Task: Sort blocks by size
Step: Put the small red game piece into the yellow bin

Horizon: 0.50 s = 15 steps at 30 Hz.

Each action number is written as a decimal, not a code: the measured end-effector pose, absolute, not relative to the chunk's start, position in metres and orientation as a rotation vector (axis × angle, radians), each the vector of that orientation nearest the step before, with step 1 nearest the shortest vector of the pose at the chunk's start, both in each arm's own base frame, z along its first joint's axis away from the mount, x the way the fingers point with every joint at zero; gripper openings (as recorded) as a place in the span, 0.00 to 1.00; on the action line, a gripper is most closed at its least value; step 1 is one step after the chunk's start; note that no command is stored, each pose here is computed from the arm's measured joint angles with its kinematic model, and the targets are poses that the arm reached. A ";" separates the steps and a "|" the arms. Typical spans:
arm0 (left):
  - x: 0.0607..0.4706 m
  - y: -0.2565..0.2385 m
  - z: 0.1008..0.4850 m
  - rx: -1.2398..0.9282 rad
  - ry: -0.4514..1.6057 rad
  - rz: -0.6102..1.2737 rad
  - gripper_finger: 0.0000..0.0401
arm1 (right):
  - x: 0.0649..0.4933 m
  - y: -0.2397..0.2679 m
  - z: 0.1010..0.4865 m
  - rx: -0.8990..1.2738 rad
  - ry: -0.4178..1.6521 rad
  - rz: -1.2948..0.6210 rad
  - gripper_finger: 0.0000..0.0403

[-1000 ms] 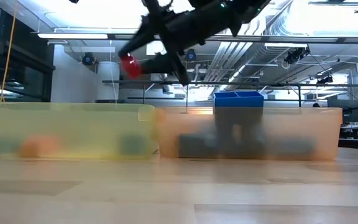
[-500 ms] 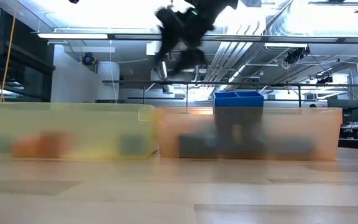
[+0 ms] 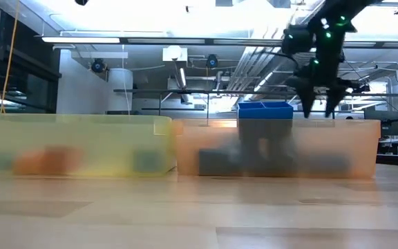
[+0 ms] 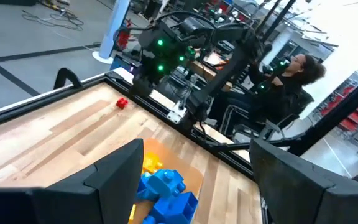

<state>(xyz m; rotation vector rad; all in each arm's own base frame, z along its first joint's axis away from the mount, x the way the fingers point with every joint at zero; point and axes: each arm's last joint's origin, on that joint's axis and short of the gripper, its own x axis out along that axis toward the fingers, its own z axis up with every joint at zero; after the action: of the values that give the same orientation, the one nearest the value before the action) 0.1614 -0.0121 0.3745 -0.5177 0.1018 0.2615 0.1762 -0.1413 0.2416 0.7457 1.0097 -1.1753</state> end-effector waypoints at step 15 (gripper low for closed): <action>0.161 -0.011 0.375 -0.576 0.085 0.287 0.70 | 0.143 -0.237 0.178 1.074 1.248 -1.329 0.71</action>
<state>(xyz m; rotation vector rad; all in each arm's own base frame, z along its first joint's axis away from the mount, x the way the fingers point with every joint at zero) 0.1612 -0.0114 0.3747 -0.5758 0.0848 0.2873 0.1431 -0.2373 0.1775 1.0745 1.2485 -1.3286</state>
